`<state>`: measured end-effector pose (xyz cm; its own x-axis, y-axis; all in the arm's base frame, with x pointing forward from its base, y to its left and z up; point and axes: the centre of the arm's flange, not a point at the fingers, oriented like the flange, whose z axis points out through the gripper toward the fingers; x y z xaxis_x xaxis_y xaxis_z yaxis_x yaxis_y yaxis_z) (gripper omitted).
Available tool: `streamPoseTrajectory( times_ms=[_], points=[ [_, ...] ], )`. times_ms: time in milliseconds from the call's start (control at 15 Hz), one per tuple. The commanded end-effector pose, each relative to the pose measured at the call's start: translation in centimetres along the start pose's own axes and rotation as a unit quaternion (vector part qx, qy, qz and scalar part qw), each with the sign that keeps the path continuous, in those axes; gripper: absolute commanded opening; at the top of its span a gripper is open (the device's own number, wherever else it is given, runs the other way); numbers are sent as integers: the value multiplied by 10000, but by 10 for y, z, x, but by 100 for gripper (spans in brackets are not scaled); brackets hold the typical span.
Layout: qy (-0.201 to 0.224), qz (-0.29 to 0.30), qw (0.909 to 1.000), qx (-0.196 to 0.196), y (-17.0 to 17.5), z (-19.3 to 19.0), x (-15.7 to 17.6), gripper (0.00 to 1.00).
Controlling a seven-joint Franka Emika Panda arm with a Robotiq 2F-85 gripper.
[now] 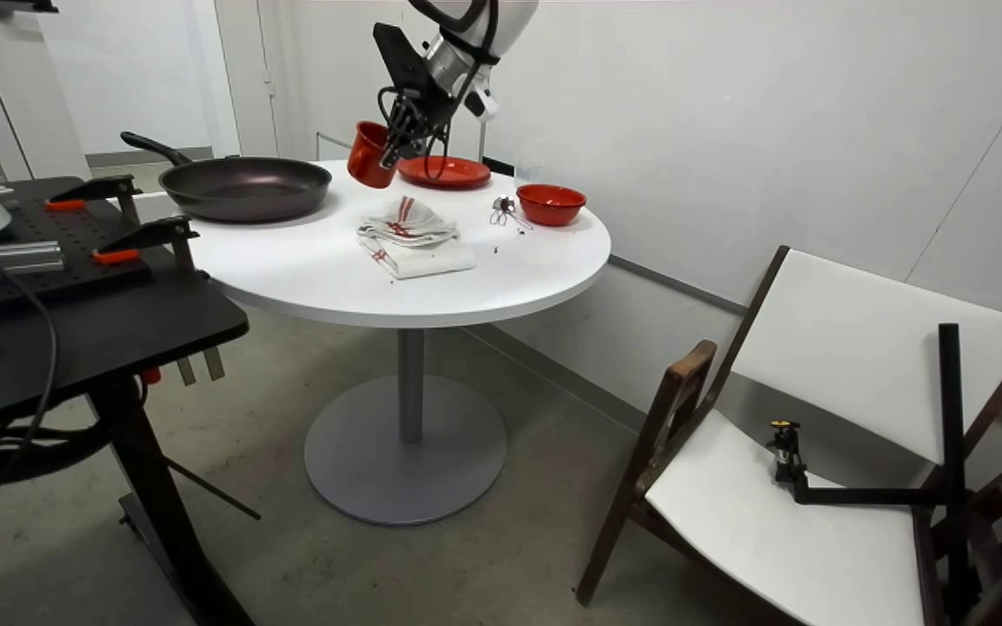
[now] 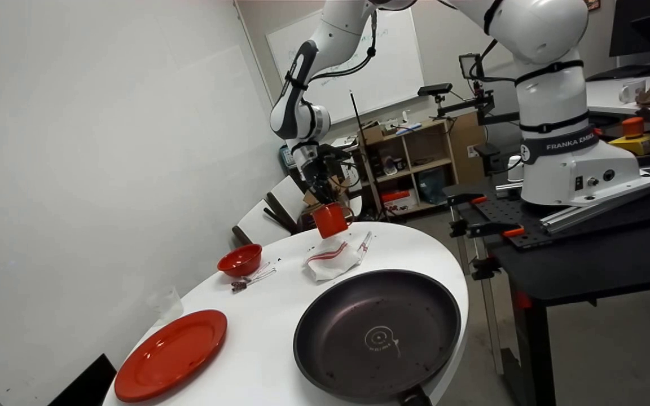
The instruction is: Move the mug to the right
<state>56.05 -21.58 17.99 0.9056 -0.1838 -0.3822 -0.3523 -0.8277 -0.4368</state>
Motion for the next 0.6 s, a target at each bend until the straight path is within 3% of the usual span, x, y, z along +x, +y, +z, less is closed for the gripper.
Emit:
streamPoseTrajectory(
  times_ms=[0,533],
  points=[
    [324,291,9987,250,20,-8,-32,3],
    [888,1119,9896,181,52,-17,-33,3]
  ],
)
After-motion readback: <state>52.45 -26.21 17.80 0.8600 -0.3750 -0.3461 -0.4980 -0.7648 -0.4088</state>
